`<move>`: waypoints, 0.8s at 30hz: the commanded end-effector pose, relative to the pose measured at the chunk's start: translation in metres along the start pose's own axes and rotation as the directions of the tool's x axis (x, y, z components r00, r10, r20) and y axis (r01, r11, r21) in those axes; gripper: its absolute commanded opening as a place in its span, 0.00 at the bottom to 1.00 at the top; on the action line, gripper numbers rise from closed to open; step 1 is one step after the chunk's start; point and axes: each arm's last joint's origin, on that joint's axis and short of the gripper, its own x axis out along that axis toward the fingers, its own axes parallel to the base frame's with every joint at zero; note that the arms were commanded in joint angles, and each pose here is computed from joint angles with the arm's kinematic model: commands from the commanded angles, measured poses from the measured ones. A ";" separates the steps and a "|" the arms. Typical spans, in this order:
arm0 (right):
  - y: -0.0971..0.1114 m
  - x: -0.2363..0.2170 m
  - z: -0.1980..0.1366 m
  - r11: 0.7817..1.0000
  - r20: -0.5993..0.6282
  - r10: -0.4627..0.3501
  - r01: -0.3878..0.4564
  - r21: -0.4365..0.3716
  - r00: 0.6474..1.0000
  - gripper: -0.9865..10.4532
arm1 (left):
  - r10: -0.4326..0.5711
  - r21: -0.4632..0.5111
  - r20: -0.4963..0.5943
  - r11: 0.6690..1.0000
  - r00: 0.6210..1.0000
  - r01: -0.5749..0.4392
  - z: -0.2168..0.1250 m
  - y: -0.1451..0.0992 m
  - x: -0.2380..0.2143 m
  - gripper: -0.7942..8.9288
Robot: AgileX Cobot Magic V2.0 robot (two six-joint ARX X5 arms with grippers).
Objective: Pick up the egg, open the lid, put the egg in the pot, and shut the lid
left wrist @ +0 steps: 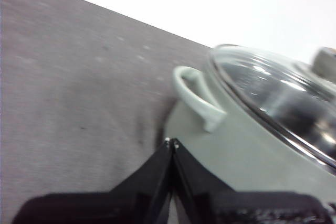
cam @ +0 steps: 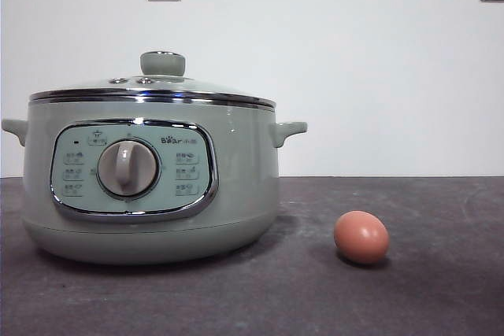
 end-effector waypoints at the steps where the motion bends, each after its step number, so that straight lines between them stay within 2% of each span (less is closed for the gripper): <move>1: 0.001 -0.001 0.000 1.000 -0.030 0.018 -0.017 0.021 0.999 0.08 | -0.019 -0.015 -0.007 1.000 1.000 0.018 0.003 -0.002 -0.002 0.07; 8: 0.018 -0.006 0.023 1.000 -0.051 0.008 -0.008 -0.013 0.999 0.08 | -0.014 -0.014 -0.015 1.000 1.000 0.013 0.031 -0.017 -0.017 0.07; 18: 0.059 -0.007 0.081 0.978 -0.043 0.013 -0.022 -0.206 0.999 0.08 | -0.055 0.018 0.052 0.998 0.997 0.054 0.090 -0.046 -0.036 0.07; 21: 0.072 -0.005 0.099 0.972 -0.058 0.049 -0.061 -0.225 0.997 0.08 | -0.099 0.054 0.034 0.994 0.995 0.097 0.107 -0.055 -0.038 0.07; 24: 0.085 -0.001 0.114 0.957 -0.104 0.114 -0.138 -0.256 0.988 0.08 | -0.147 0.087 -0.021 0.985 0.989 0.148 0.121 -0.063 -0.037 0.07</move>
